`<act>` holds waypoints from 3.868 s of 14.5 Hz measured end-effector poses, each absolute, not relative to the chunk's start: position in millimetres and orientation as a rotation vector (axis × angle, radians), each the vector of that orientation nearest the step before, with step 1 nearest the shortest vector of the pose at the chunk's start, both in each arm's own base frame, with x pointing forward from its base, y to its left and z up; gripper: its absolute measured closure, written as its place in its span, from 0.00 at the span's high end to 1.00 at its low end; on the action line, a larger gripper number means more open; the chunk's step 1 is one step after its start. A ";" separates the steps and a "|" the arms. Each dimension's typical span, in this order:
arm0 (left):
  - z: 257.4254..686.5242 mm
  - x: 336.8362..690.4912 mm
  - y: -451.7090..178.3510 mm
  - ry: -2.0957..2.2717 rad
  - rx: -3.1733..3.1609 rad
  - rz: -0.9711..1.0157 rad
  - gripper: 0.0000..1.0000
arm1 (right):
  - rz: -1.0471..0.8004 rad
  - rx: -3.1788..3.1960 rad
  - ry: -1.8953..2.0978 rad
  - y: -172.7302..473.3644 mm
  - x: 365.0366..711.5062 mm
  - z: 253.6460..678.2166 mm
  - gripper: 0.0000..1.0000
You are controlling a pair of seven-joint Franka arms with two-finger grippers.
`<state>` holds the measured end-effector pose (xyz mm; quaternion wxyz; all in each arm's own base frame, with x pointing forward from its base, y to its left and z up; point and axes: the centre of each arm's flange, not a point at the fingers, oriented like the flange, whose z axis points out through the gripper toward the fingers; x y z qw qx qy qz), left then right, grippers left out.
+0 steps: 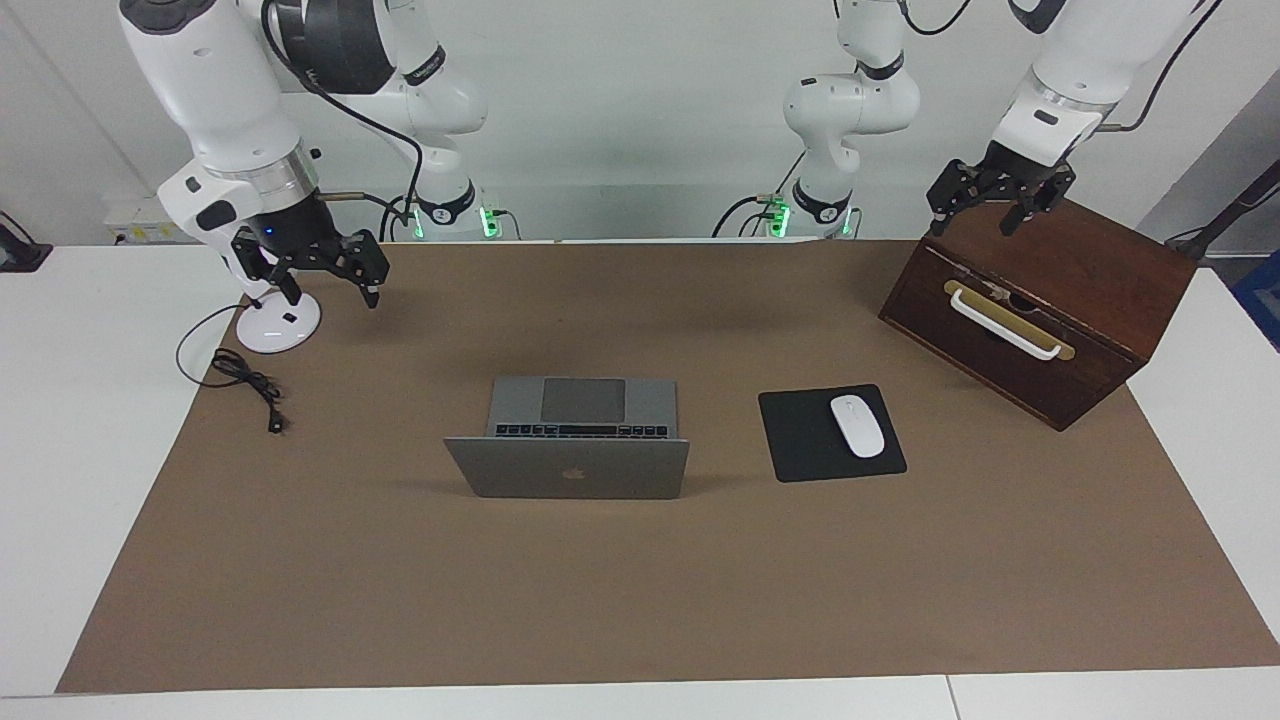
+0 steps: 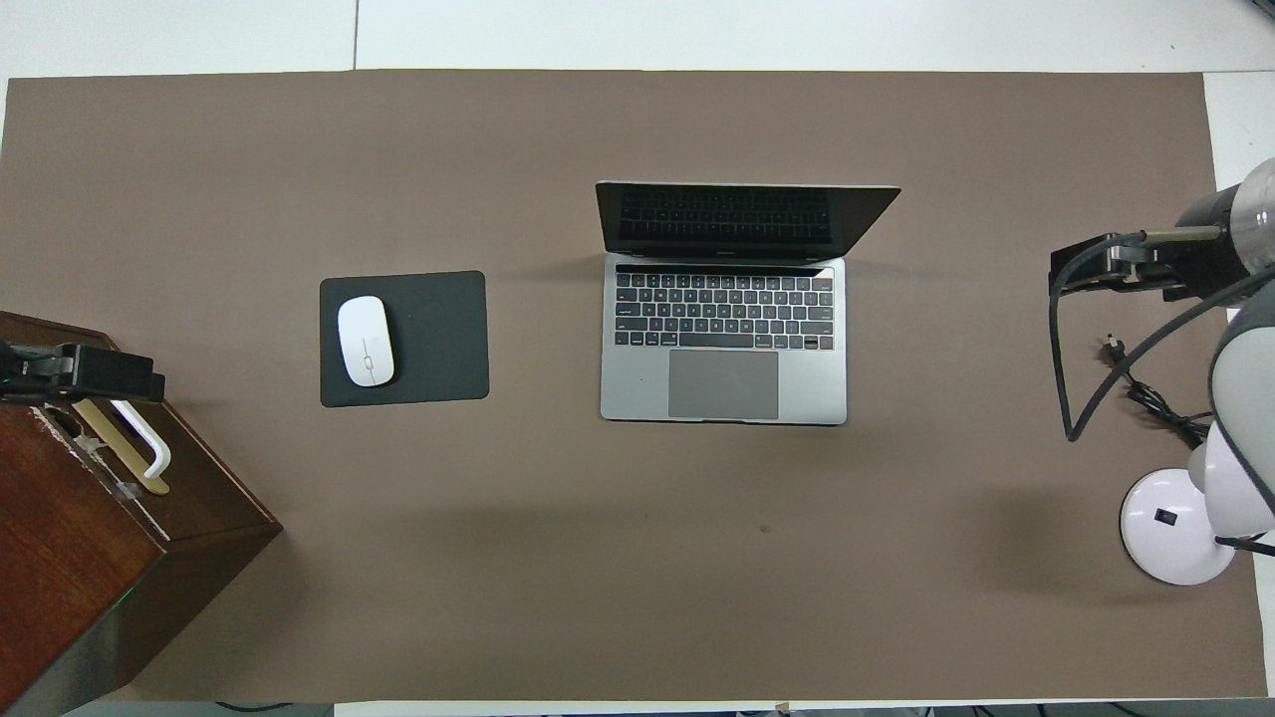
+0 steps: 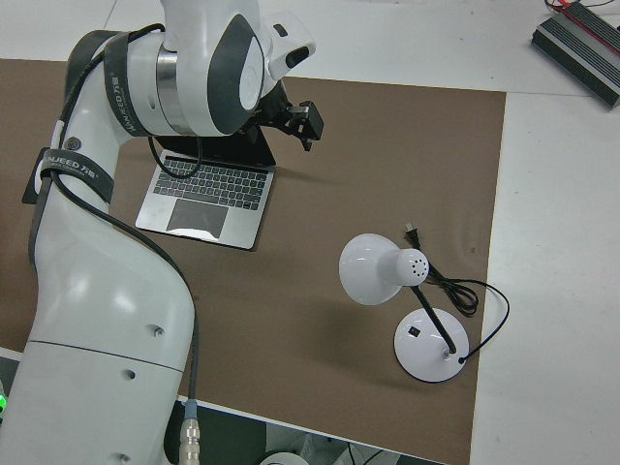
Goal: Close laptop with both arms
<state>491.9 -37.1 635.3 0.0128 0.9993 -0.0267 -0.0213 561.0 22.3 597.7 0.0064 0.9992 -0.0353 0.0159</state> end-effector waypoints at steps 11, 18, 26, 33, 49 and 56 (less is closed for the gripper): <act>636.5 491.7 -40.2 -0.095 3.114 -0.062 1.00 | 0.061 3.127 -0.106 23.9 561.8 598.2 1.00; 638.8 491.6 -44.7 -0.112 3.077 -0.056 1.00 | 0.056 3.133 -0.059 41.2 560.8 596.3 1.00; 639.3 491.7 -44.2 -0.054 3.078 -0.055 0.19 | 0.119 3.222 -0.074 51.6 570.4 593.7 0.82; 638.3 503.3 -54.5 -0.077 3.073 0.081 0.01 | 0.131 3.315 -0.253 61.9 585.1 598.0 0.04; 510.2 453.9 -188.0 -0.448 2.925 0.582 0.01 | 0.147 3.392 -0.494 117.5 676.7 561.8 0.01; 457.4 427.5 -269.8 -0.559 2.799 0.694 0.01 | 0.245 3.418 -0.625 132.9 700.2 546.0 0.01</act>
